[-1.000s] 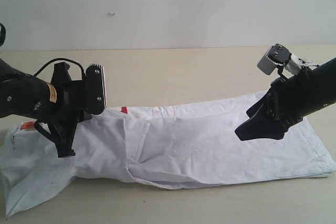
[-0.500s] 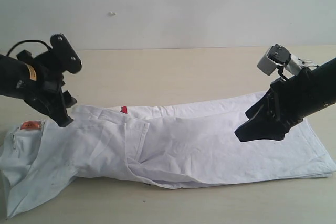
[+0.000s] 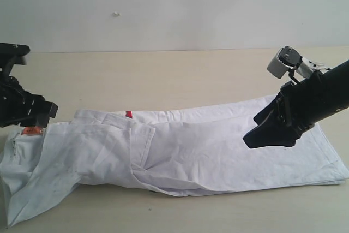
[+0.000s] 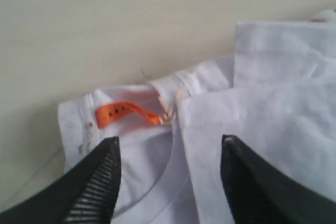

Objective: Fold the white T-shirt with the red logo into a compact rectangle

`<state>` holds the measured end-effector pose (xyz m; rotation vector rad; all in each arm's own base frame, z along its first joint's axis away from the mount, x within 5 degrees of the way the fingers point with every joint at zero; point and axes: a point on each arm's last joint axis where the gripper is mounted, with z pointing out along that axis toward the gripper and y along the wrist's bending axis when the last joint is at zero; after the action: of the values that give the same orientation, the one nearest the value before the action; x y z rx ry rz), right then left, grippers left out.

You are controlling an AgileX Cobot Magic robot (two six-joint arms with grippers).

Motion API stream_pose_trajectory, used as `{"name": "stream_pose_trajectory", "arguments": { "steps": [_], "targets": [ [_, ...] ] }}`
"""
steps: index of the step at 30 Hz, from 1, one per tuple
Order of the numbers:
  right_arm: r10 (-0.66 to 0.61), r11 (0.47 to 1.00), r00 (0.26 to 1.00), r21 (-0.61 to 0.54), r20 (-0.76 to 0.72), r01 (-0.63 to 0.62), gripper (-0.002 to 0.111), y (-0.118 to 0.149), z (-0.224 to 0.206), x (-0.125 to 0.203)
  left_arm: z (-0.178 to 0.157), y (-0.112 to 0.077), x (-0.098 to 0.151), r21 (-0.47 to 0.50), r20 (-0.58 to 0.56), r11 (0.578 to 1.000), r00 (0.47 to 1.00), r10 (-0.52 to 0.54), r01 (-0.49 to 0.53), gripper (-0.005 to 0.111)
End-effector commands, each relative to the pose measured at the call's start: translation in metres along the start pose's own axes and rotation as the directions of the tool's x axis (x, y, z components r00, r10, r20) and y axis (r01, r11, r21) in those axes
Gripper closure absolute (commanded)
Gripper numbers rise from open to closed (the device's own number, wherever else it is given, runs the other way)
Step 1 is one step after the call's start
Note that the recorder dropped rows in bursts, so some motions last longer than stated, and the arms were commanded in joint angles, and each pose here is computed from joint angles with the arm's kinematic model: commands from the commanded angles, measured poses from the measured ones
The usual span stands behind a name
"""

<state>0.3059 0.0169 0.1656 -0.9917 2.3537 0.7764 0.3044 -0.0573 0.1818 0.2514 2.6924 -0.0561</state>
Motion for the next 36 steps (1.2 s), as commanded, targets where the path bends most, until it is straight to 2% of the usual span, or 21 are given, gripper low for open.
{"name": "stream_pose_trajectory", "arguments": {
  "steps": [1,3,7,11,13,22,28,34,36],
  "targets": [
    [0.003,1.000,1.000,-0.007,0.016,-0.002,0.034,0.000,-0.001,-0.002,-0.002,0.000,0.012,0.015,-0.074,0.997,0.995,-0.070,0.071,0.056],
    [0.003,1.000,1.000,-0.015,0.017,-0.002,0.034,0.001,-0.001,-0.002,0.001,0.004,0.019,0.006,-0.106,0.995,0.989,-0.102,0.103,0.056],
    [0.003,1.000,1.000,-0.017,0.017,-0.002,0.034,0.001,-0.001,-0.002,0.003,0.015,0.031,-0.015,-0.129,0.990,0.981,-0.144,0.143,0.050],
    [0.003,1.000,1.000,-0.017,0.017,-0.002,0.034,0.001,-0.001,-0.002,0.003,0.025,0.043,-0.015,-0.110,0.956,0.949,-0.294,0.294,0.039],
    [0.003,1.000,1.000,-0.017,0.017,-0.002,0.034,0.001,-0.001,-0.002,0.005,0.027,0.048,-0.002,-0.128,0.941,0.934,-0.335,0.337,0.035],
    [0.003,1.000,1.000,-0.024,0.017,-0.002,0.034,0.002,-0.001,-0.002,0.008,0.023,0.063,0.050,-0.199,0.922,0.909,-0.368,0.384,0.035],
    [0.013,0.999,0.999,-0.036,0.032,-0.012,0.034,0.003,-0.001,-0.003,0.011,0.026,0.075,0.044,-0.237,0.906,0.886,-0.399,0.420,0.035],
    [0.009,0.999,0.999,-0.038,0.042,-0.007,0.034,0.003,-0.001,-0.004,0.011,0.017,0.078,0.149,-0.271,0.869,0.864,-0.423,0.472,0.035],
    [0.009,0.999,0.999,-0.040,0.042,-0.008,0.034,0.003,-0.001,-0.004,0.013,0.015,0.080,0.157,-0.287,0.853,0.850,-0.443,0.497,0.035]
  ]
}}
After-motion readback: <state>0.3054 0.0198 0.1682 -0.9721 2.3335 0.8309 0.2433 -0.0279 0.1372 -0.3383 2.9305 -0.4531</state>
